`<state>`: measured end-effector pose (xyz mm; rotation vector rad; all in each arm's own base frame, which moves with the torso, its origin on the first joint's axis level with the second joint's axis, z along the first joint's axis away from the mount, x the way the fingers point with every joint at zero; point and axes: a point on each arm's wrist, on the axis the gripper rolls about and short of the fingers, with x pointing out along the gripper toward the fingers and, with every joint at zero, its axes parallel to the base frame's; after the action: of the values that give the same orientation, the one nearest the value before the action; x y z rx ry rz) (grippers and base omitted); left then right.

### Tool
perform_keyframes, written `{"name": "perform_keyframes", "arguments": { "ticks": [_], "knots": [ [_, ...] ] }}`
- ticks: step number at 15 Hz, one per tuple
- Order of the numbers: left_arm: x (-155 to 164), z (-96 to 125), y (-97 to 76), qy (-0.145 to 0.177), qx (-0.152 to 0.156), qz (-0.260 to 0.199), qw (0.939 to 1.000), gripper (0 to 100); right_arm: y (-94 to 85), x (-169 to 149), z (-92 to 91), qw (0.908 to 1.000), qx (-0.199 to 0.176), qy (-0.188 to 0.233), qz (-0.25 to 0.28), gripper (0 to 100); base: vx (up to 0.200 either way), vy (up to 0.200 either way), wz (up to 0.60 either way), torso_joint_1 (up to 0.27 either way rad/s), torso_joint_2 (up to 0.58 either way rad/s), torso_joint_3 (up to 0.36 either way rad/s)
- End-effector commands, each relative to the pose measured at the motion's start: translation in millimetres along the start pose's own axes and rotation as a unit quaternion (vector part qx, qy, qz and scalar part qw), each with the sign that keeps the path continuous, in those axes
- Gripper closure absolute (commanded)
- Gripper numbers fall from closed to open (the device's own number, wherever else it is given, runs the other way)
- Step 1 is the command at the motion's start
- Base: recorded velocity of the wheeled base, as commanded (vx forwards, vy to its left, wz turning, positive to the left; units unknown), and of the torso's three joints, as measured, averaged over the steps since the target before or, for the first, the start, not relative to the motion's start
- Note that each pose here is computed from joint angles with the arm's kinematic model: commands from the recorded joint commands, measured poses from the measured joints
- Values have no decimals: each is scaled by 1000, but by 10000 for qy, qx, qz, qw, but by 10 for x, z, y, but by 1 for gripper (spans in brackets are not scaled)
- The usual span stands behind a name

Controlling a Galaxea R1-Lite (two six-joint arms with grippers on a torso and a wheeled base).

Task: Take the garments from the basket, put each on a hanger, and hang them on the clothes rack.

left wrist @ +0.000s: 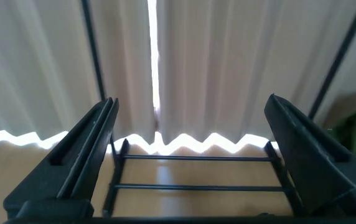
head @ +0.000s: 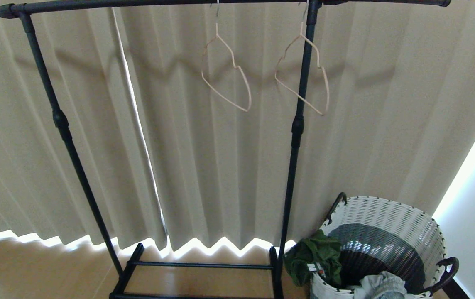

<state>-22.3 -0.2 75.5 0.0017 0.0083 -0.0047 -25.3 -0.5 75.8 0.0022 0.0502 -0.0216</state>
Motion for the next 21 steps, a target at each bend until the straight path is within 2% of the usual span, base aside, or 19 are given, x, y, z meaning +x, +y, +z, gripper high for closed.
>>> {"name": "perform_keyframes", "arguments": {
  "ticks": [1, 6, 12, 13, 14, 16, 17, 19, 20, 21],
  "knots": [
    [1, 0, 0, 5, -1, 0, 10000, 0, 0, -1, 2, 10000, 2, -6, 0, 0, 0, 0, 0, 0, 0, 0],
    [0, 0, 1, -3, -1, 8, 10000, 0, 1, -1, 2, 10000, -14, -6, 8, 0, 0, 0, 0, 0, 0, 0],
    [1, 0, 0, 5, 7, 0, 10000, 0, 3, -4, -1, 9999, -114, 32, 69, 0, 200, 0, 0, 1, 4, 3],
    [1, 0, 0, 5, 7, 0, 10000, 0, 5, -7, 5, 9999, -121, 32, 100, 0, 0, 0, 0, 0, 0, 0],
    [1, 0, 0, 5, -1, 0, 10000, 0, 6, -14, 31, 9997, -176, 107, 147, 0, 0, 0, 0, 0, 0, 0],
    [1, 0, 0, 5, 7, 0, 10000, 0, 6, 7, 113, 9974, -418, 556, 167, 0, 0, 0, 0, 0, 0, 0],
    [1, 0, 0, 5, 7, 0, 10000, 0, 2, 62, 220, 9894, -884, 1112, 313, 0, 0, 0, 0, 0, 0, 0],
    [1, 0, 0, 5, 14, -7, 10000, 0, 7, 205, 236, 9693, -1425, 1924, 555, 0, 0, 0, 0, 0, 0, 0],
    [1, 0, 0, 5, 14, -7, 10000, 0, 13, 308, 242, 9488, -1920, 2406, 716, 0, 0, 0, 0, 0, 0, 0],
    [1, 0, 0, 5, 14, -7, 10000, 0, 21, 457, 254, 9194, -2404, 2967, 946, 0, 0, 0, 0, 0, 0, 0]
  ]
}}
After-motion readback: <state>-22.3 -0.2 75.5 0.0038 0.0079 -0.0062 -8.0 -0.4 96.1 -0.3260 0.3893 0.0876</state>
